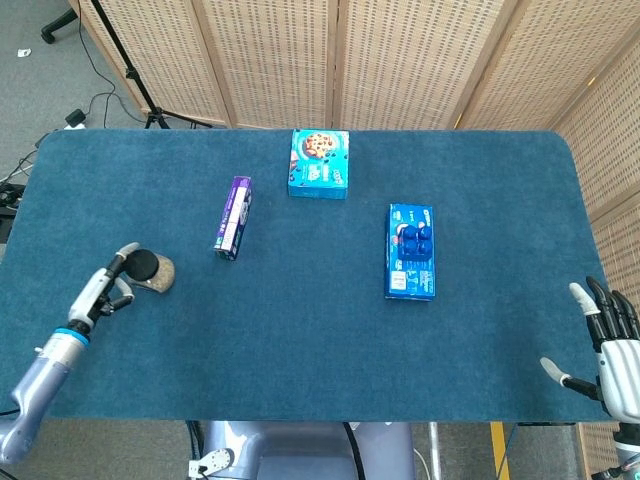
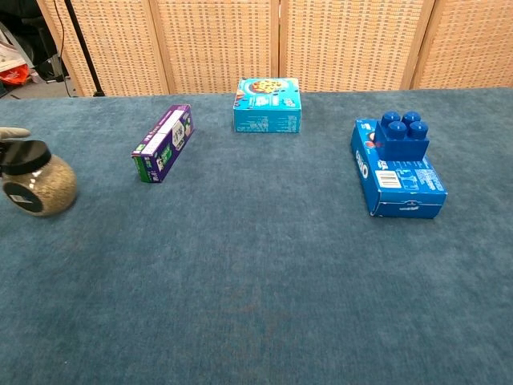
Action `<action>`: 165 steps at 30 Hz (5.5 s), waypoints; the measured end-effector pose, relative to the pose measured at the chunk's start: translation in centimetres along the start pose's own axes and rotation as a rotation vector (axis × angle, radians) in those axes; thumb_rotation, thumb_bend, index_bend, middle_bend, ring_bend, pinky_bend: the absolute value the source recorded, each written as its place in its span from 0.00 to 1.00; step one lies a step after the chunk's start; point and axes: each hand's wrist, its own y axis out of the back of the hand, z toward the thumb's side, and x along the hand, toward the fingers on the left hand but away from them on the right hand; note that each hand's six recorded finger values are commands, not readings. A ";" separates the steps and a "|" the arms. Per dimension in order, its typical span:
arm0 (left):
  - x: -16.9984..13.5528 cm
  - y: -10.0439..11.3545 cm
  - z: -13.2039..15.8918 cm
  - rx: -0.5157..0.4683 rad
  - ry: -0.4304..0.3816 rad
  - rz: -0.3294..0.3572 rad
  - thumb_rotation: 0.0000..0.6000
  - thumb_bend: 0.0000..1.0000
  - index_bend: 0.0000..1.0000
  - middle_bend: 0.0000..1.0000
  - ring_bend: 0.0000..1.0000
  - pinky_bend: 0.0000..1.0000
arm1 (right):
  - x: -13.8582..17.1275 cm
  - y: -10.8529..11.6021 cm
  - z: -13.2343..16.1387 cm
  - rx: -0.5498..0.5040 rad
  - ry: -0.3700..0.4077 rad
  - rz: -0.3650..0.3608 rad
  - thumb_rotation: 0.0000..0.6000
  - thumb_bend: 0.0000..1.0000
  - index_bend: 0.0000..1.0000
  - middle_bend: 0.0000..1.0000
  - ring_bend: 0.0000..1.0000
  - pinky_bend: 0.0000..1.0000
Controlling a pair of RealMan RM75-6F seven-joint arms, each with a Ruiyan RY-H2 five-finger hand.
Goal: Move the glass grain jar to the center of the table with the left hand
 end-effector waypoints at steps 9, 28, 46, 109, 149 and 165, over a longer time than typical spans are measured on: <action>-1.0 -5.8 2.3 0.068 -0.076 -0.121 1.00 1.00 0.00 0.00 0.00 0.00 | 0.0 0.1 -0.1 -0.009 0.000 0.003 1.00 0.00 0.00 0.00 0.00 0.00; -1.0 -16.6 6.6 0.189 -0.173 -0.282 1.00 1.00 0.00 0.00 0.00 0.00 | -0.2 0.7 -0.8 -0.038 -0.018 -0.005 1.00 0.00 0.00 0.00 0.00 0.00; -2.3 -14.2 9.9 0.311 -0.335 -0.101 1.00 0.99 0.00 0.00 0.00 0.00 | -0.3 0.7 -0.7 -0.041 -0.016 -0.002 1.00 0.00 0.00 0.00 0.00 0.00; 2.5 -21.0 12.3 1.405 -0.584 0.091 1.00 0.00 0.00 0.00 0.00 0.00 | -1.2 -0.1 -1.1 -0.035 -0.048 0.020 1.00 0.00 0.00 0.00 0.00 0.00; 11.9 -24.1 16.9 1.379 -0.379 0.160 1.00 0.00 0.00 0.00 0.00 0.00 | -1.9 -0.6 -1.1 -0.013 -0.036 0.002 1.00 0.00 0.00 0.00 0.00 0.00; 11.9 -23.5 18.5 1.378 -0.425 0.178 1.00 0.00 0.00 0.00 0.00 0.00 | -2.2 -0.7 -1.4 -0.024 -0.047 0.012 1.00 0.00 0.00 0.00 0.00 0.00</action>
